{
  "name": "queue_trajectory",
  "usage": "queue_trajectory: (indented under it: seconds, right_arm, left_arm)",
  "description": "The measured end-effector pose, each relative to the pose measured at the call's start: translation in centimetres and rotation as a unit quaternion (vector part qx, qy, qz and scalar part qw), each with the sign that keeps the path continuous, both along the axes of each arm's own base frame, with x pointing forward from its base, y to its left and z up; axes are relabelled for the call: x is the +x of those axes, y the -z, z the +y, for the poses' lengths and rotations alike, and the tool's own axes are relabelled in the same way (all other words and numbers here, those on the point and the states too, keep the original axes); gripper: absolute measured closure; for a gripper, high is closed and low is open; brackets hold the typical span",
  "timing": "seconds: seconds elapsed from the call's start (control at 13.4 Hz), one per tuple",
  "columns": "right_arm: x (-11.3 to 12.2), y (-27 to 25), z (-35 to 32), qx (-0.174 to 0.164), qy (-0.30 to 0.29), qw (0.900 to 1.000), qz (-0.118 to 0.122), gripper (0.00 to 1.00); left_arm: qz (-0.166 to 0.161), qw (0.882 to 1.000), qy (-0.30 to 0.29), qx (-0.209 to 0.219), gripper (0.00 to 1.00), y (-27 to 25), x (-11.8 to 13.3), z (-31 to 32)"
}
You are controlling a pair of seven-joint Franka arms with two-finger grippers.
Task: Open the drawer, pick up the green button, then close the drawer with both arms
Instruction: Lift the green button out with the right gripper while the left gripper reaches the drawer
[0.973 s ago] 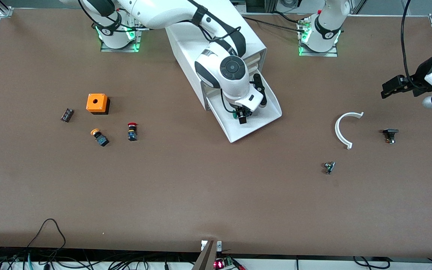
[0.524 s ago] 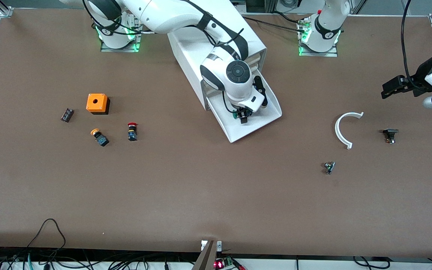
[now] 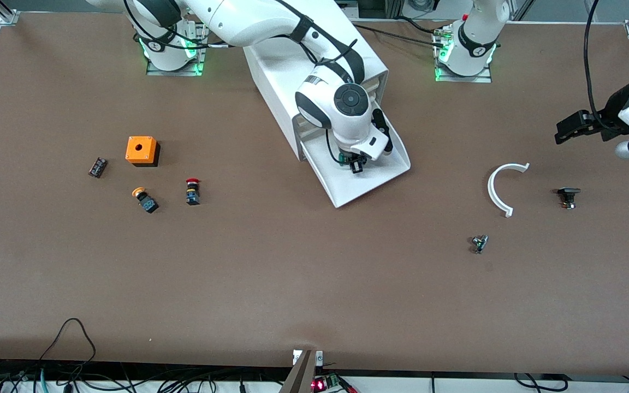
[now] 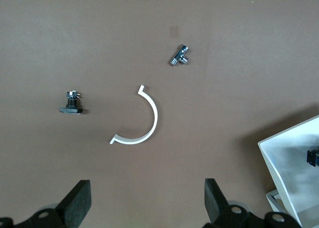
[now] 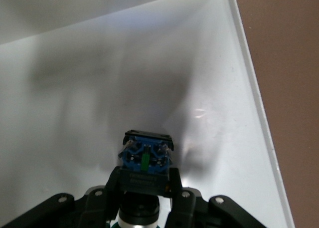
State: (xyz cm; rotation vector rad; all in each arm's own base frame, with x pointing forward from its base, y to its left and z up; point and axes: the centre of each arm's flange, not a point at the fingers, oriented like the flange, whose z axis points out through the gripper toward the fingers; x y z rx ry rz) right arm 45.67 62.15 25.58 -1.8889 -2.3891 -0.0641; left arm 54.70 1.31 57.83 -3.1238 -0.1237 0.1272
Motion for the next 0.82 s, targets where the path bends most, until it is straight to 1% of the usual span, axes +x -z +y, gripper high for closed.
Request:
queue_trajectory:
  seconds: [0.15, 0.22, 0.37, 0.45, 0.52, 0.67, 0.82]
  right_arm:
    - [0.2, -0.8, 0.3, 0.007, 0.000, 1.000, -0.005, 0.59]
    - [0.4, -1.9, 0.5, 0.015, 0.001, 1.000, -0.012, 0.59]
    - [1.2, -5.5, 0.3, 0.028, 0.005, 0.999, -0.026, 0.59]
    - [2.0, -7.5, -0.4, 0.032, 0.012, 0.999, -0.033, 0.59]
    - [3.4, -9.5, -1.6, 0.035, 0.025, 0.998, -0.041, 0.59]
    - [7.3, -12.1, -5.6, 0.035, 0.072, 0.995, -0.051, 0.59]
    - [11.4, -12.6, -10.5, 0.026, 0.135, 0.989, -0.051, 0.59]
  left_arm:
    - [0.000, 1.000, 0.000, 0.000, 0.00, 0.0, 0.0, 0.0]
    - [-0.001, 1.000, 0.000, 0.000, 0.00, -0.1, 0.1, 0.0]
    - [-0.002, 1.000, 0.000, -0.001, 0.00, -0.1, 0.2, 0.1]
    - [-0.001, 1.000, 0.000, -0.001, 0.00, 0.0, 0.4, 0.1]
    - [-0.001, 1.000, -0.001, -0.002, 0.00, 0.3, 0.6, 0.0]
    - [-0.002, 1.000, -0.023, -0.003, 0.00, 2.0, 1.7, -1.0]
    - [-0.008, 0.998, -0.058, -0.009, 0.00, 6.1, 3.6, -3.4]
